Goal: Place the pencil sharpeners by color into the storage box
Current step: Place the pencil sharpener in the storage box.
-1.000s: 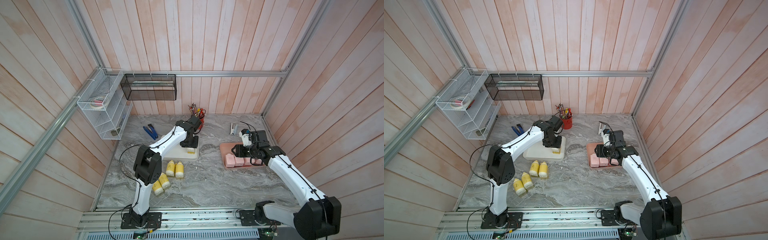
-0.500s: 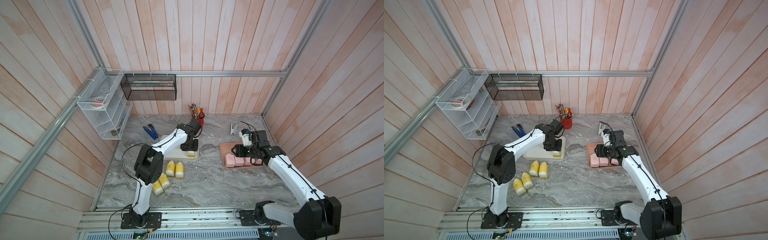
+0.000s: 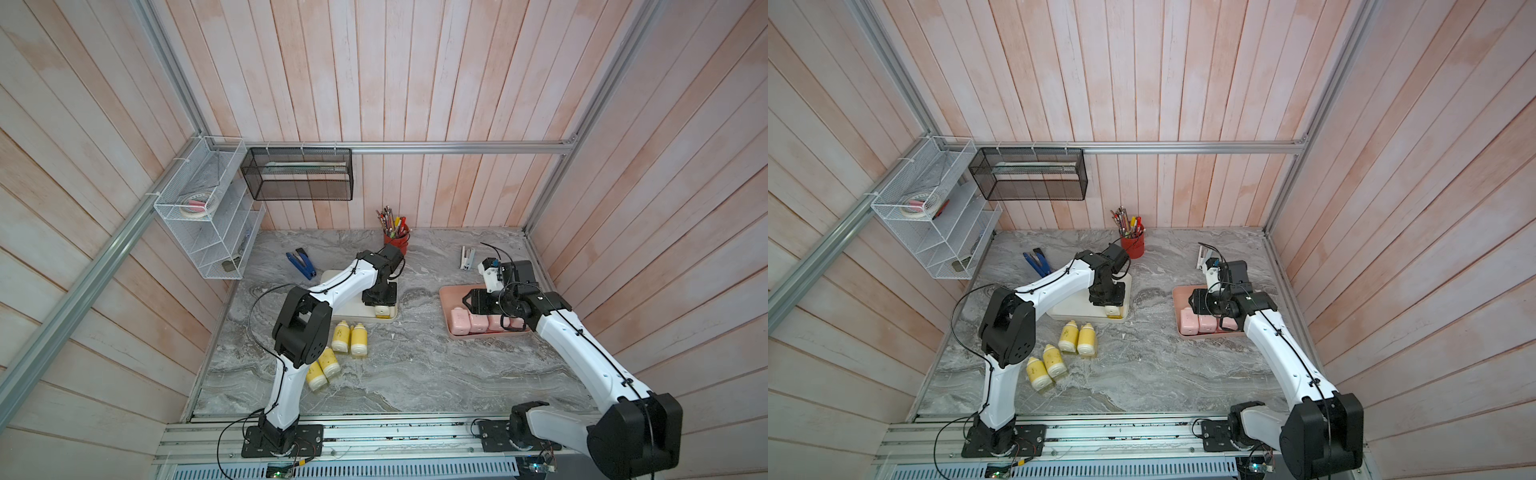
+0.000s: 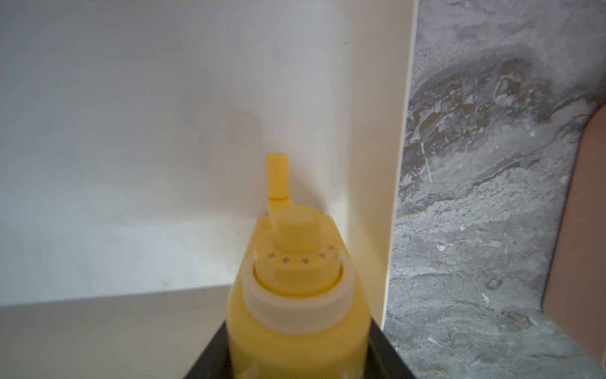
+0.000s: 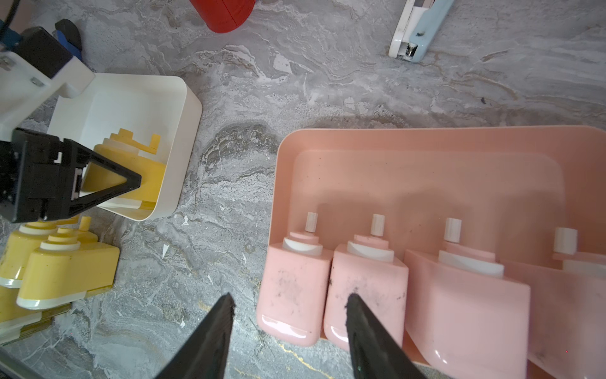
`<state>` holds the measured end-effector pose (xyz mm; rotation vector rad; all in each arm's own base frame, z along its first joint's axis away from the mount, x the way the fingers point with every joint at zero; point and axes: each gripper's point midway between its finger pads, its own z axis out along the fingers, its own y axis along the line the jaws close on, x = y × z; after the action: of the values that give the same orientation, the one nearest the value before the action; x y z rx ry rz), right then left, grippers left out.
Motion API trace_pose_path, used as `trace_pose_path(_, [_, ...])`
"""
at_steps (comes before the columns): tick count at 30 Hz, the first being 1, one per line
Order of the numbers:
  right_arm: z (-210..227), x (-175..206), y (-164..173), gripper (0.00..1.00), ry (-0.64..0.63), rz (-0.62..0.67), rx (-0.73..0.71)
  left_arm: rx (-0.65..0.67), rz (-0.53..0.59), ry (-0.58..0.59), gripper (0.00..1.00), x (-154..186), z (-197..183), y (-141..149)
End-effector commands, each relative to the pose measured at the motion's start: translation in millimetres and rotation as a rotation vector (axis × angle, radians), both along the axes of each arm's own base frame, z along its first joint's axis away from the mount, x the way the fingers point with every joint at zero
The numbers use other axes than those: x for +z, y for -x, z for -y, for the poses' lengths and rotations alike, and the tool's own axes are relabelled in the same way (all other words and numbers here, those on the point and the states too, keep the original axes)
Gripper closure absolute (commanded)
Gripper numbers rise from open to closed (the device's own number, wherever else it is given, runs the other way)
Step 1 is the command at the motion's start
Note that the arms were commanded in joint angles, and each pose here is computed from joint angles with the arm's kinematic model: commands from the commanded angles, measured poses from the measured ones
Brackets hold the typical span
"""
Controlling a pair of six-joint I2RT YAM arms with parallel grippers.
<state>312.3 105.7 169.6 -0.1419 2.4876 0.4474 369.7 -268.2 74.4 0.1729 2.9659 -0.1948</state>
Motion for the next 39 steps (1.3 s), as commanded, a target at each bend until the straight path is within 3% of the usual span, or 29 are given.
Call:
trace_pose_path(1, [-1, 10, -2, 0.42, -0.007, 0.024, 0.014, 0.002, -0.003, 0.015, 0.62, -4, 9, 0])
trace_pose_path(21, [-2, 9, 0, 0.42, -0.016, 0.023, 0.021, 0.037, -0.027, 0.025, 0.62, -16, 16, -3])
trace_pose_path(39, [-3, 11, 0, 0.42, -0.018, 0.027, 0.023, 0.044, -0.02, 0.013, 0.35, -15, 13, -3])
